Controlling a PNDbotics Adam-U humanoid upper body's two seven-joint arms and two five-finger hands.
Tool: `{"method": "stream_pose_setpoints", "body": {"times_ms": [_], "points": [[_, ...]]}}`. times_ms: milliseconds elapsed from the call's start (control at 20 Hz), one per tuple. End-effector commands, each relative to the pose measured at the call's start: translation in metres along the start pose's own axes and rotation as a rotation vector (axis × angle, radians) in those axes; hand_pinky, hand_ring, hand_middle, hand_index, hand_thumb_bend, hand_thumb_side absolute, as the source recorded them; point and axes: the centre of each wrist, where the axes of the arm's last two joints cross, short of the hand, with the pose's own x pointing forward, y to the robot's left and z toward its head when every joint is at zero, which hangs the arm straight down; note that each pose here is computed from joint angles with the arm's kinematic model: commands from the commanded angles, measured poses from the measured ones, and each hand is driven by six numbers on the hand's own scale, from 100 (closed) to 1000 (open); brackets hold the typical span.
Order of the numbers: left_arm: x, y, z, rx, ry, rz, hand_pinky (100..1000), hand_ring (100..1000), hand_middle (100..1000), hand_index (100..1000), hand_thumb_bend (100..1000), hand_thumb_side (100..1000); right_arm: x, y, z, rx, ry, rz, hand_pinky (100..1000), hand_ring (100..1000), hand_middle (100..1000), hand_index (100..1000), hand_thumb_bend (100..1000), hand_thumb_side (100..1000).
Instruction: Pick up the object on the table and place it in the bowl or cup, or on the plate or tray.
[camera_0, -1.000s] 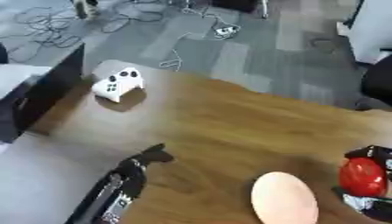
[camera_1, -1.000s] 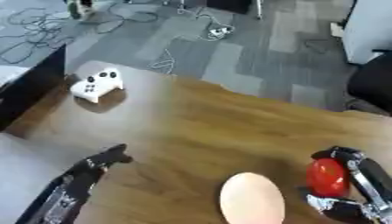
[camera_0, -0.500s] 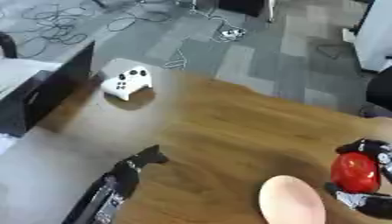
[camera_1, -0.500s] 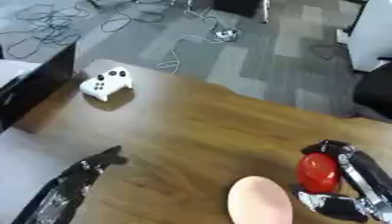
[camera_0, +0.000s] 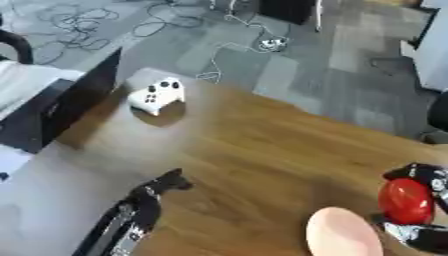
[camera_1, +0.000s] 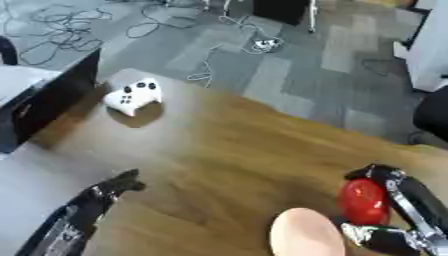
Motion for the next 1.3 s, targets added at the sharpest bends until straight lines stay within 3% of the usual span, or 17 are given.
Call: {"method": "stream_pose_setpoints", "body": {"times_ms": [50,500,950,1300], "points": [[0.004,0.004,-0.003,0.003,-0.015,-0.010,995,1000,746,865,180,988,-0.003,-0.008,-0.001,-0.009,0.007,0.033,424,145,198,452,445,186],[0.005,0.005,-0.005,0.000,-0.017,-0.013,995,1000,745,865,182,988,-0.010,-0.002,-0.001,-0.002,0.032,0.034,423,147,199,450,441,184],[0.005,0.006,-0.006,0.007,-0.019,-0.015,995,1000,745,865,185,989,-0.012,0.004,0.017,-0.004,0.060,0.037,427,156,204,452,449,199],[0.006,0.006,-0.006,0.015,-0.021,-0.016,996,1000,744,865,183,992,-0.013,0.004,0.004,-0.076,0.096,-0.015,430,170,217,453,479,224]]}}
